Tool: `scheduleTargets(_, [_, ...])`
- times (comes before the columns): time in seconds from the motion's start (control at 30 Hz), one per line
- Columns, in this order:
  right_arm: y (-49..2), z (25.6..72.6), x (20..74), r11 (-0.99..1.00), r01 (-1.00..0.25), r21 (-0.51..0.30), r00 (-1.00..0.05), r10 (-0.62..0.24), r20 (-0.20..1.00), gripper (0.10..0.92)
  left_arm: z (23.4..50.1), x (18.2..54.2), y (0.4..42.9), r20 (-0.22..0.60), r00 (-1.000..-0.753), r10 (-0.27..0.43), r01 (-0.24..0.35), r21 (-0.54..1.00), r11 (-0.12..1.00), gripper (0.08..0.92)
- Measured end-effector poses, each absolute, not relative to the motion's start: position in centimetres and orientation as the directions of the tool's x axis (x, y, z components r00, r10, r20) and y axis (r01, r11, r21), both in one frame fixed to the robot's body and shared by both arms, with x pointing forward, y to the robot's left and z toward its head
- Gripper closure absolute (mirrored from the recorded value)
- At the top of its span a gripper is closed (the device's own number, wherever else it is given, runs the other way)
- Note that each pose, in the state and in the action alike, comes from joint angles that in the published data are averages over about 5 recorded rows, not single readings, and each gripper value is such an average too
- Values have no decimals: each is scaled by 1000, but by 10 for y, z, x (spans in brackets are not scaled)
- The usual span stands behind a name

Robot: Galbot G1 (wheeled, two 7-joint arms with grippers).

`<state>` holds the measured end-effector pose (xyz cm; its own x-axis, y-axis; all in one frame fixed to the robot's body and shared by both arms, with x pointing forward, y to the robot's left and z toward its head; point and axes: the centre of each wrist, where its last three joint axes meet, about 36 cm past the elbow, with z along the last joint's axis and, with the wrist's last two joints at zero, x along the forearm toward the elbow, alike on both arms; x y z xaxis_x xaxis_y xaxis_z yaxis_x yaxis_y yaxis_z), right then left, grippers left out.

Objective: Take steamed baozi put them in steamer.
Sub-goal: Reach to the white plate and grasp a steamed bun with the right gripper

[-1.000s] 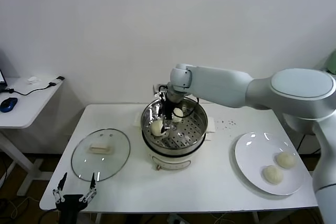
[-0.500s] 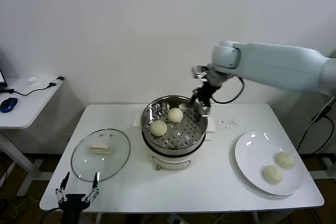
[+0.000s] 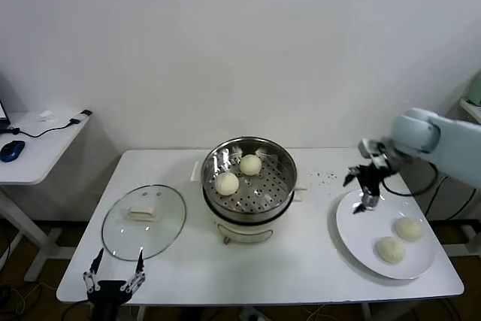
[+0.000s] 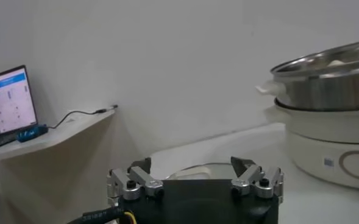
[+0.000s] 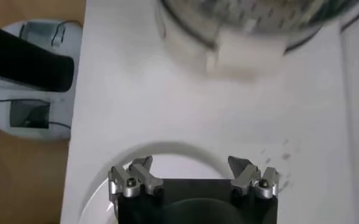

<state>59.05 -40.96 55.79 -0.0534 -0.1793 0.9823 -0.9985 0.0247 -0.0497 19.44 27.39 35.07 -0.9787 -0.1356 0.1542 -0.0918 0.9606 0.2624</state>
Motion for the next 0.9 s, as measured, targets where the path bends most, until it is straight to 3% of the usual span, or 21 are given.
scheduleTargets(0.37, [-461,504,562,74,-997,-22,-29,-86,996,200,348,194,273,159,-977,-141,-96,262,960,177])
scheduleTargets(0.9, [-470,466,550,79,-997,13,10,-33,999,200,343,191,276,173,-973,-151,-100,271,957,177])
